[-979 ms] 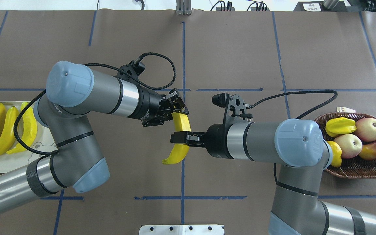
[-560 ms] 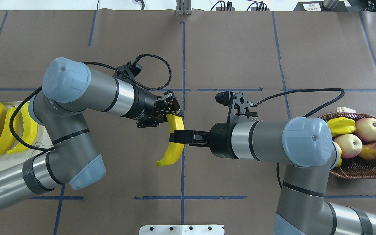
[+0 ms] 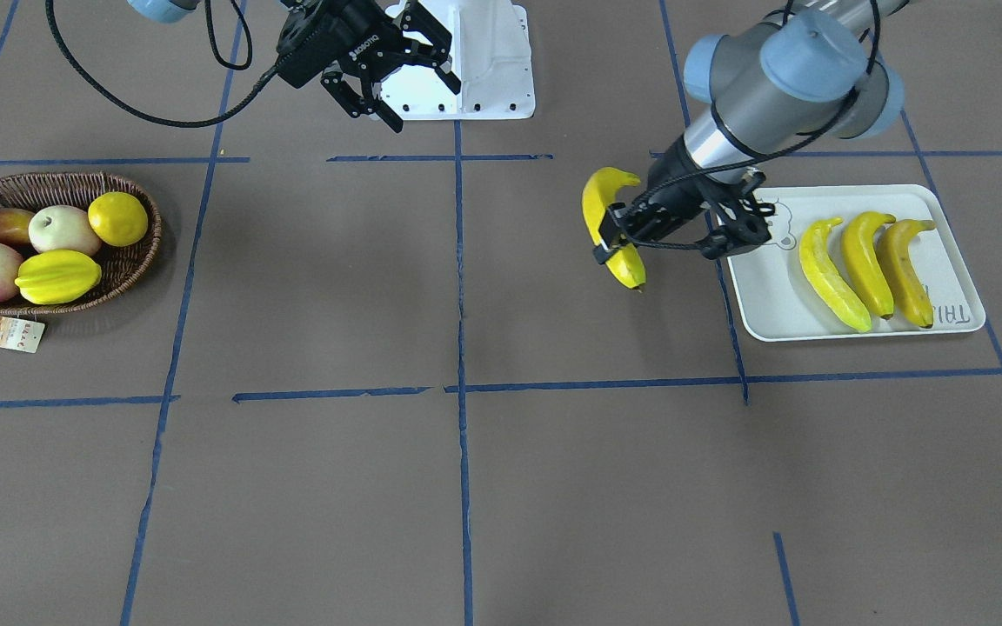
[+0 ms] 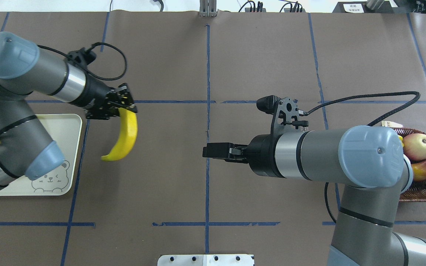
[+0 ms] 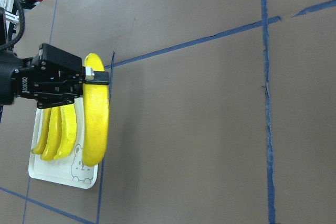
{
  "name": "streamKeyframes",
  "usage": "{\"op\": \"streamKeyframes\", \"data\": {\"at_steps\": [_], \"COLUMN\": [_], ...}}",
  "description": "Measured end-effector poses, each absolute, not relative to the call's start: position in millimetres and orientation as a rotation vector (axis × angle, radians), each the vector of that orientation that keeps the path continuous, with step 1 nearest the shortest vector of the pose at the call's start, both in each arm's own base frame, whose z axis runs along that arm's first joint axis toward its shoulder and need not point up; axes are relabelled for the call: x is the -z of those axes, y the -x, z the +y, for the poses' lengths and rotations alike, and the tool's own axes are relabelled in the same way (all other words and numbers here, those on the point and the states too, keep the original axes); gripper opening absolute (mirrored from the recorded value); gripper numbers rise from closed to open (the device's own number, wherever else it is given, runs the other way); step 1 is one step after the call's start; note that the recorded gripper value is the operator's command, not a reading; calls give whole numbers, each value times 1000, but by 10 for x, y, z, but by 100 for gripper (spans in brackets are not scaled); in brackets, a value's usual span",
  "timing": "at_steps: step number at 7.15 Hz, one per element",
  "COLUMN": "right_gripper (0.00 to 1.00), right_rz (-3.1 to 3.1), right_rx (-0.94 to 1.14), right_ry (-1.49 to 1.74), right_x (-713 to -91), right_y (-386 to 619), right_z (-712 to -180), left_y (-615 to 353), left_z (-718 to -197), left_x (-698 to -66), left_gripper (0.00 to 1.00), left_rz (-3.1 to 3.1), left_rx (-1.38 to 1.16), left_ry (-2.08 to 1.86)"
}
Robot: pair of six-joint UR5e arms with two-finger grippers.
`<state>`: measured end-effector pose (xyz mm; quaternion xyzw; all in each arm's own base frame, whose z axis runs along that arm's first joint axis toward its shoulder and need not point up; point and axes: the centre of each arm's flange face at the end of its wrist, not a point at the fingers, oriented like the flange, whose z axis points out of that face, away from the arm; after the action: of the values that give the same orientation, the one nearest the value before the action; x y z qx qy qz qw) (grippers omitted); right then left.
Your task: Transfer all bananas from basket to plate
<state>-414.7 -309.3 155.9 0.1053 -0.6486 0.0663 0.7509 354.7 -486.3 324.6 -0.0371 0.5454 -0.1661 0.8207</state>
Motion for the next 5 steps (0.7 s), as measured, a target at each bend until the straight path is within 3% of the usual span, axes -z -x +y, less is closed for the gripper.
{"op": "streamKeyframes", "data": {"at_steps": [2, 4, 5], "right_gripper": [100, 100, 100], "right_rz": [-1370, -1352, -1349], "right_rx": [-164, -172, -174], "right_ry": [-227, -227, -227], "right_x": [-1597, -1633, -1647], "right_y": [4097, 4084, 4076], "right_z": [-3173, -3204, -3210], "left_y": [-2974, -2790, -2810], "left_z": [-4769, -4635, -4607], "left_x": [-4468, -4977, -5030], "left_gripper": [0, 0, 52], "left_rz": [982, 893, 880], "left_rx": [292, 297, 297], "left_ry": [11, 6, 7]}}
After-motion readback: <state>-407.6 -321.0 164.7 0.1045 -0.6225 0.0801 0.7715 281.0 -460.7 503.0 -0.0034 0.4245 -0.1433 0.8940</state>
